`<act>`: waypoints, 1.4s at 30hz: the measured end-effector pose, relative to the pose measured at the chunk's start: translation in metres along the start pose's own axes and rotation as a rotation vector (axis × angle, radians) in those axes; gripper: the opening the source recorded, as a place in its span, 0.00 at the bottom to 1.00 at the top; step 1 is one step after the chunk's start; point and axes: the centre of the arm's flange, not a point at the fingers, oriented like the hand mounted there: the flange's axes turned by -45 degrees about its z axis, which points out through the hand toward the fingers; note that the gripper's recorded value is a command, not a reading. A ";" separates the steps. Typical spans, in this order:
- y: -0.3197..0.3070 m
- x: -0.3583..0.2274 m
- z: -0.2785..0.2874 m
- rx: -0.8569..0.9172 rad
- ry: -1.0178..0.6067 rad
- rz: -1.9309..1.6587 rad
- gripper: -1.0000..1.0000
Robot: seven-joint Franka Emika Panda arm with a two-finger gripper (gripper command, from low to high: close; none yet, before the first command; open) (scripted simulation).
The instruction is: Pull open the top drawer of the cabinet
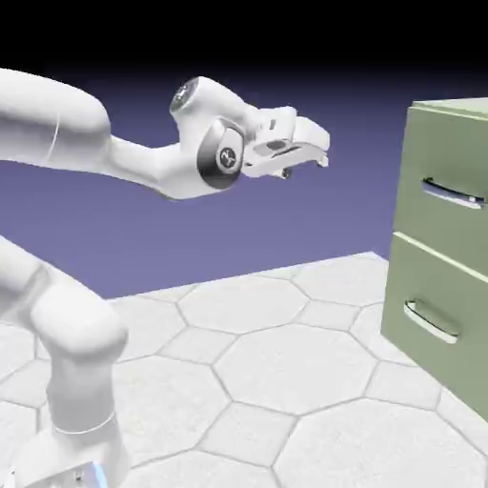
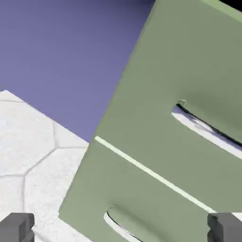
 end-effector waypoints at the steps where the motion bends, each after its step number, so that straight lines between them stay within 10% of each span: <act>1: 0.003 0.004 -0.005 -0.007 0.017 -0.031 0.50; 22: 0.102 0.011 -0.024 -0.267 0.225 -0.496 0.50; 42: 0.124 -0.050 0.173 -0.486 0.149 -0.801 0.50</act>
